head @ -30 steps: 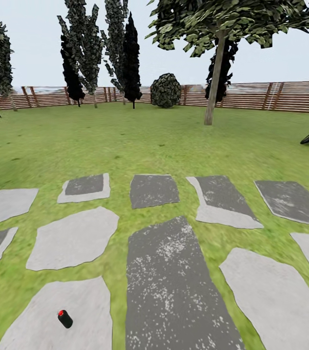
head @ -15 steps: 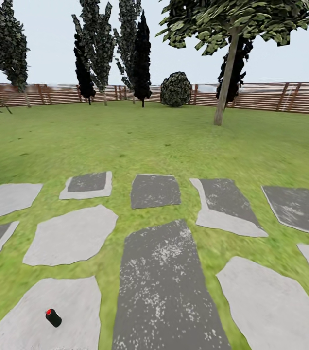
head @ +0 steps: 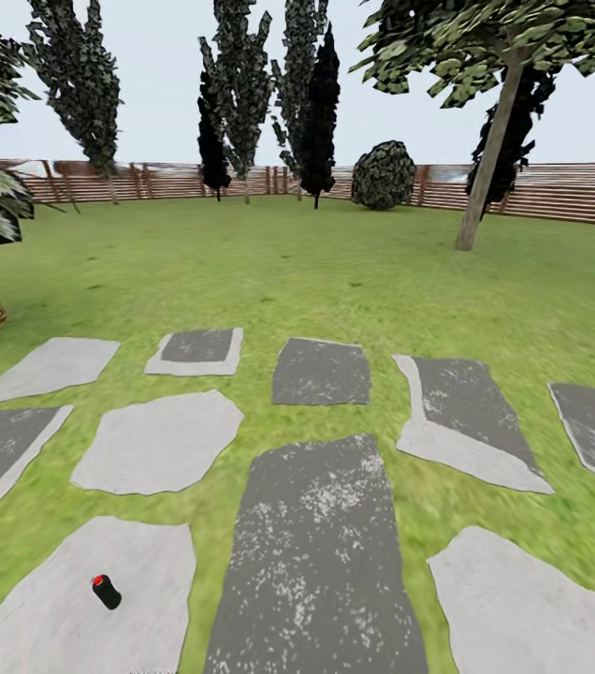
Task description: In the garden, pick up the pesticide atomizer on the floor and spray pesticide onto both trees until each tree trunk is fully covered.
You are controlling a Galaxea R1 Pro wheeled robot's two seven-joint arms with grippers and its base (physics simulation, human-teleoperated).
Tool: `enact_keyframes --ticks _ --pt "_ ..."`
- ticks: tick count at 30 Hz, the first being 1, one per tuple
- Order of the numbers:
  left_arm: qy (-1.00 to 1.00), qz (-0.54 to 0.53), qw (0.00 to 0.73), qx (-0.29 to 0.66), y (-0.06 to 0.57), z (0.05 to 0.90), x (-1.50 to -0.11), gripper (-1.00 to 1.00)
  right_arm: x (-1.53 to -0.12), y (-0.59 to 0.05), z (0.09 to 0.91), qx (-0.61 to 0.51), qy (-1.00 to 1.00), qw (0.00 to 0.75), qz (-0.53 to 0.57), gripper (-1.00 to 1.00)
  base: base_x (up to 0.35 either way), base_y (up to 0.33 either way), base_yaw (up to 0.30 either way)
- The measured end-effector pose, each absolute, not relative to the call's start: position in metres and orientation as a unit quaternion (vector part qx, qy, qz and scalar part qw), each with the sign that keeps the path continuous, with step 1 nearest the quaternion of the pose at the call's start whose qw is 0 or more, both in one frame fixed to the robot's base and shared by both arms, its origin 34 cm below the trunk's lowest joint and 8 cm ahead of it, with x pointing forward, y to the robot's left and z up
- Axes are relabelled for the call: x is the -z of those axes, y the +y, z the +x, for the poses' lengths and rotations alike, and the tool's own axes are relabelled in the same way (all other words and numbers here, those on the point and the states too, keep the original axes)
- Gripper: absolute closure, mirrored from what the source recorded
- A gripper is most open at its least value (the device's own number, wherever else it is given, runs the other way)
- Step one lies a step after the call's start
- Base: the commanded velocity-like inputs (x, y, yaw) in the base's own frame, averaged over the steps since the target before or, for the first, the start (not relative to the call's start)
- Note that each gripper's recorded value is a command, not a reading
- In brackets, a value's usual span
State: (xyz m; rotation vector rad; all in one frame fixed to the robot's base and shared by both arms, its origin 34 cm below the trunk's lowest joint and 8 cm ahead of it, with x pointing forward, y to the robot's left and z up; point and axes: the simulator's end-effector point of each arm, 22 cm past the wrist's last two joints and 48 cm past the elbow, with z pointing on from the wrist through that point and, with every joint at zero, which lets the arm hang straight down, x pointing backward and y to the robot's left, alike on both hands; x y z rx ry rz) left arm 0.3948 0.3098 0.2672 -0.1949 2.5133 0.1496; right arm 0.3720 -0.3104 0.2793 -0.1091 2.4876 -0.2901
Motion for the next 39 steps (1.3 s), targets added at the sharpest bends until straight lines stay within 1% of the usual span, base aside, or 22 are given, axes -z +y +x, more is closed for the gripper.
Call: enact_keyframes --ticks 24,32,39 --pt "0.948 -0.074 0.303 -0.057 0.31 0.3948 -0.2672 -1.0 -0.2793 -0.3104 0.3721 0.11 0.943 0.312 -0.041 -1.0 0.097 -0.267 0.275" --pt "0.948 -0.074 0.303 -0.057 0.311 0.3947 -0.2672 -1.0 -0.2794 -0.3104 0.3723 0.11 0.943 0.312 -0.041 -1.0 0.146 -0.136 0.275" --pt "0.948 -0.074 0.303 -0.057 0.3111 0.3948 -0.2672 -1.0 -0.2793 -0.3104 0.372 0.11 0.943 0.312 -0.041 -1.0 0.112 -0.035 0.275"
